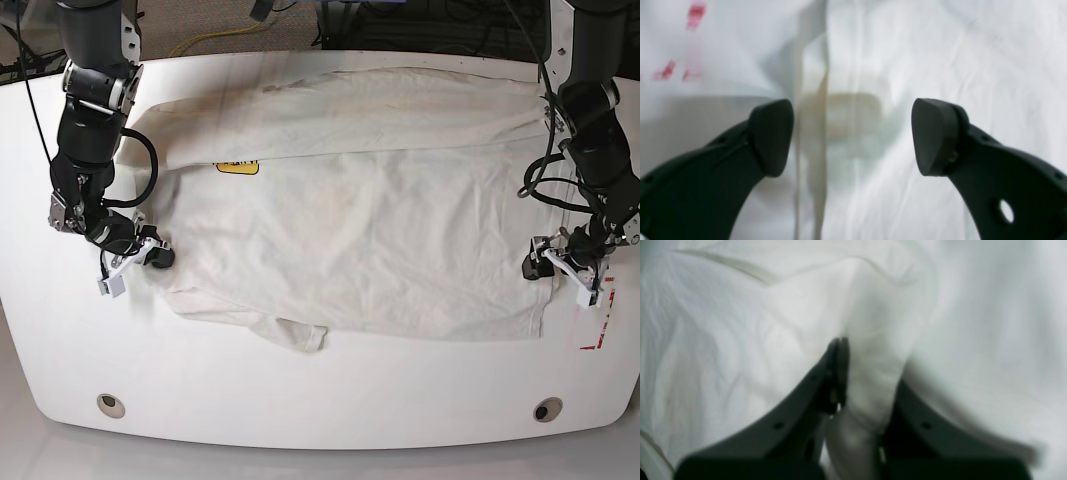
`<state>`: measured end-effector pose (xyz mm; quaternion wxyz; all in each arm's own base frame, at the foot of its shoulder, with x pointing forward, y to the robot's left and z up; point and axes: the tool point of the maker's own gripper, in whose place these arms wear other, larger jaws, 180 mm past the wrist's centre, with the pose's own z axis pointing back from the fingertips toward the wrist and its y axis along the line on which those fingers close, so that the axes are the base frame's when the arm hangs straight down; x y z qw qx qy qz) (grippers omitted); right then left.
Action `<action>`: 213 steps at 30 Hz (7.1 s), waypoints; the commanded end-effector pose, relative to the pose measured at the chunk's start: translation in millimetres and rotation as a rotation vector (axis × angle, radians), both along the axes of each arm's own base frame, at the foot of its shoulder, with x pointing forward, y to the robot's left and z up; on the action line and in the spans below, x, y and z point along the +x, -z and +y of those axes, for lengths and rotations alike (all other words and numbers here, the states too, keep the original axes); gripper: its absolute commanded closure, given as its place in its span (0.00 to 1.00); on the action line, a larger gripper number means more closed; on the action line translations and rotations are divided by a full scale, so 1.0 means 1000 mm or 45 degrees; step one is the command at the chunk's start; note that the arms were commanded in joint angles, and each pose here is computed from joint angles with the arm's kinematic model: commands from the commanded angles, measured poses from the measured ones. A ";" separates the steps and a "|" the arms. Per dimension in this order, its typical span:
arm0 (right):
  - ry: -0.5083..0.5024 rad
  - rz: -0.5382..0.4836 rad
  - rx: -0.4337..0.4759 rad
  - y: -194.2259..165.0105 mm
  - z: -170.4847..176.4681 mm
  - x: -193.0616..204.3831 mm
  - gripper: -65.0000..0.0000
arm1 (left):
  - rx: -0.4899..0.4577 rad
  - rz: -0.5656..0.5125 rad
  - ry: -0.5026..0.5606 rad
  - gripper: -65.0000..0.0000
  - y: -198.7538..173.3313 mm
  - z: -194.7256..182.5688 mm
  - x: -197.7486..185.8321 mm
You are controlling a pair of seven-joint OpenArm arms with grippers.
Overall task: Fold the T-shirt properly
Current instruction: 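Hold the hem corners and lift them slightly, then lift the hem high and swing it over toward the collar, then lay the hem down over the collar edge and open both grippers, then pinch the folded edge with both grippers and pull it taut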
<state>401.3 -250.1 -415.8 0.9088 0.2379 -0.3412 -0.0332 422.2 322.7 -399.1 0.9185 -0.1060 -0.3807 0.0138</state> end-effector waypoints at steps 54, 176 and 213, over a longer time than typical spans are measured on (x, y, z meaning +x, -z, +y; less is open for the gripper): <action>0.029 -0.151 -0.057 -0.047 -0.029 0.029 1.00 | 0.080 -0.093 -0.084 1.00 -0.037 -0.009 0.033; -0.560 -0.059 -0.070 -0.083 0.073 -0.192 0.41 | 0.773 0.360 0.323 0.60 -0.041 -0.018 -0.224; -0.434 0.093 -0.480 -0.063 0.035 -0.184 0.54 | 0.927 0.395 0.234 0.38 -0.052 0.019 -0.232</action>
